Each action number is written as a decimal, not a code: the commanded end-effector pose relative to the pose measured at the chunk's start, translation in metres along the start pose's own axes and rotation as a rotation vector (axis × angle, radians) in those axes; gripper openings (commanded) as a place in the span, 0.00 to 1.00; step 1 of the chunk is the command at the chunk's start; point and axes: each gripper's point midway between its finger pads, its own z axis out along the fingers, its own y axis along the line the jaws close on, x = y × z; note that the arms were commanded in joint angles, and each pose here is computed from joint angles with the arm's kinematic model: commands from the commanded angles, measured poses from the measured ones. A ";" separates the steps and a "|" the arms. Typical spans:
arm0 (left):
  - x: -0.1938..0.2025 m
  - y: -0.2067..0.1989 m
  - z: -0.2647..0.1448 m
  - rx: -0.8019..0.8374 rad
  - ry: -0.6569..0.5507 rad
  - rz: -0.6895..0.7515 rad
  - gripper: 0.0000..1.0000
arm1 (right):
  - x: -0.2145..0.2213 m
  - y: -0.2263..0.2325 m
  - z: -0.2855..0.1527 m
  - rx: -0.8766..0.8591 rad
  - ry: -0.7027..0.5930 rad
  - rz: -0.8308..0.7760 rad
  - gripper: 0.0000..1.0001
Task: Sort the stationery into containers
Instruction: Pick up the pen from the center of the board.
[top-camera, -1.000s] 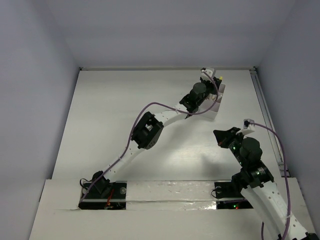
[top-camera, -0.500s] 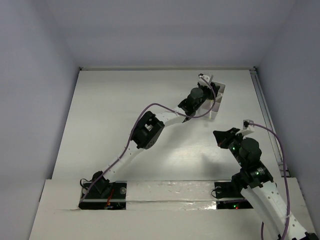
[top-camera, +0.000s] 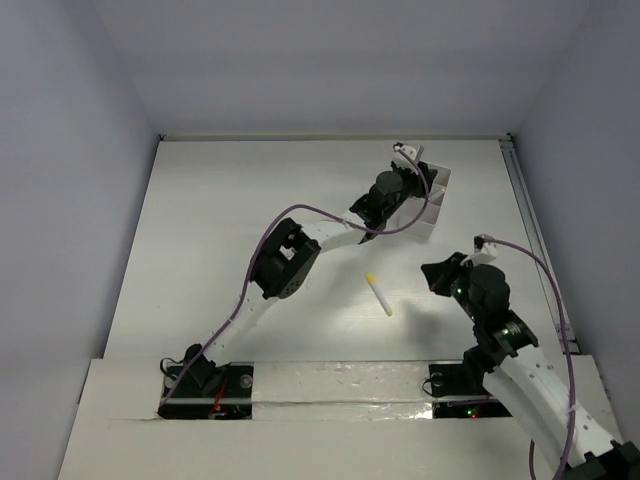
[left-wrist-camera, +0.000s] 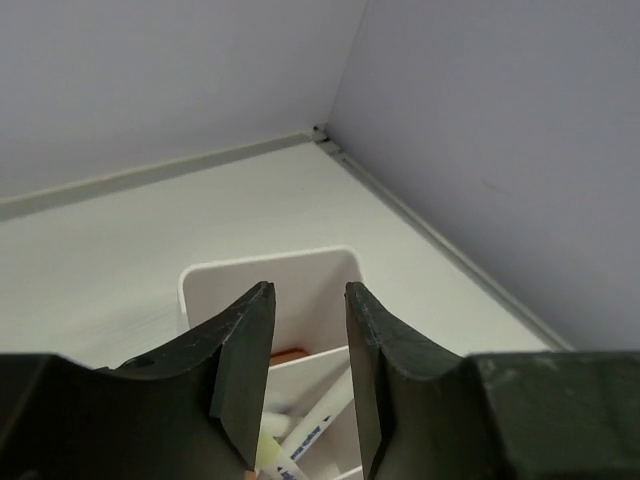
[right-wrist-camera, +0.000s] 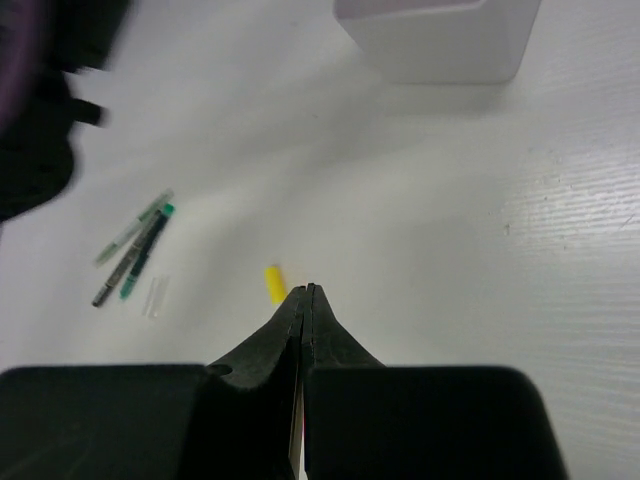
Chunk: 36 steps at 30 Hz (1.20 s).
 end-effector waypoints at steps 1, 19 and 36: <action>-0.145 -0.053 -0.019 0.113 -0.231 -0.004 0.32 | 0.001 0.014 0.014 -0.040 0.055 -0.046 0.00; -0.236 0.054 -0.226 -0.210 -0.265 -0.226 0.49 | 0.131 0.123 0.065 -0.238 0.519 -0.347 0.77; -0.251 0.095 -0.375 -0.469 -0.280 -0.203 0.49 | 0.273 0.217 0.078 -0.179 0.658 -0.711 0.61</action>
